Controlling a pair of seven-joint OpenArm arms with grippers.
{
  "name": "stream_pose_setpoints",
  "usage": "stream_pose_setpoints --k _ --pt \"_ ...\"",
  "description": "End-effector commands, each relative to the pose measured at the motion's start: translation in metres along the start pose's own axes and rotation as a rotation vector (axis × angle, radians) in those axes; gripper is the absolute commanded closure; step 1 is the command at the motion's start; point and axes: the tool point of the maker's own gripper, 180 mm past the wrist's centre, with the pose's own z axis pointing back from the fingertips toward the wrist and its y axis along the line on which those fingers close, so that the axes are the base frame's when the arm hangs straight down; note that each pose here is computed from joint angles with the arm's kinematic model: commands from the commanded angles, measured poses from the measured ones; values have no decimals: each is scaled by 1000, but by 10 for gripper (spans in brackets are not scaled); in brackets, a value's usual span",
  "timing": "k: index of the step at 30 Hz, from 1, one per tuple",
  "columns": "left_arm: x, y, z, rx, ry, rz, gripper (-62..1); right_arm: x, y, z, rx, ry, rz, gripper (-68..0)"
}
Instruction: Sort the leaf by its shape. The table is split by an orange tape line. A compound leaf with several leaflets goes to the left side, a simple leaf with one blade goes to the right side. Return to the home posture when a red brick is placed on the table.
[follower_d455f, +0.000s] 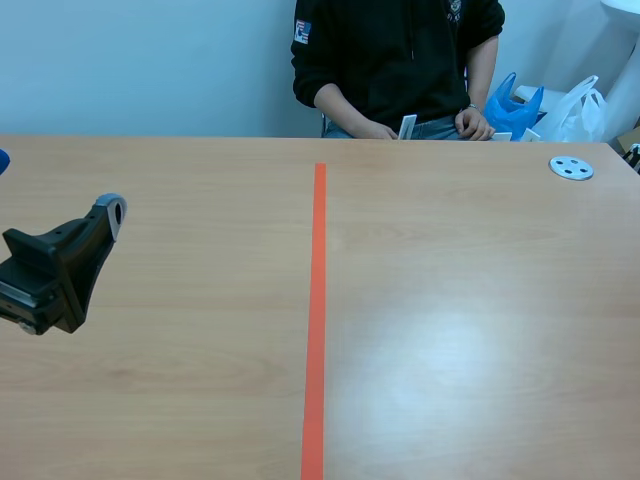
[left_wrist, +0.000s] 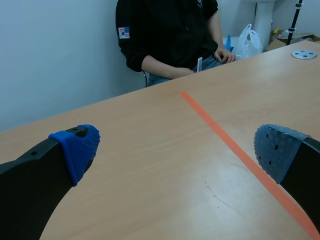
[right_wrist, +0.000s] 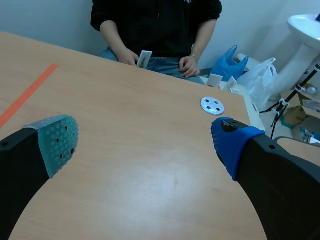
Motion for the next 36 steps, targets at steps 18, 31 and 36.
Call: stream_pose_setpoints --k 18,31,36 --pt "10 2 -1 10 -35 -4 -623 6 -1 -2 6 -12 11 -542" --pt "10 2 -1 10 -35 -4 -623 2 10 -1 65 6 16 -542" --pt "10 2 -1 10 -35 -4 -623 1 10 -1 65 14 16 -542"
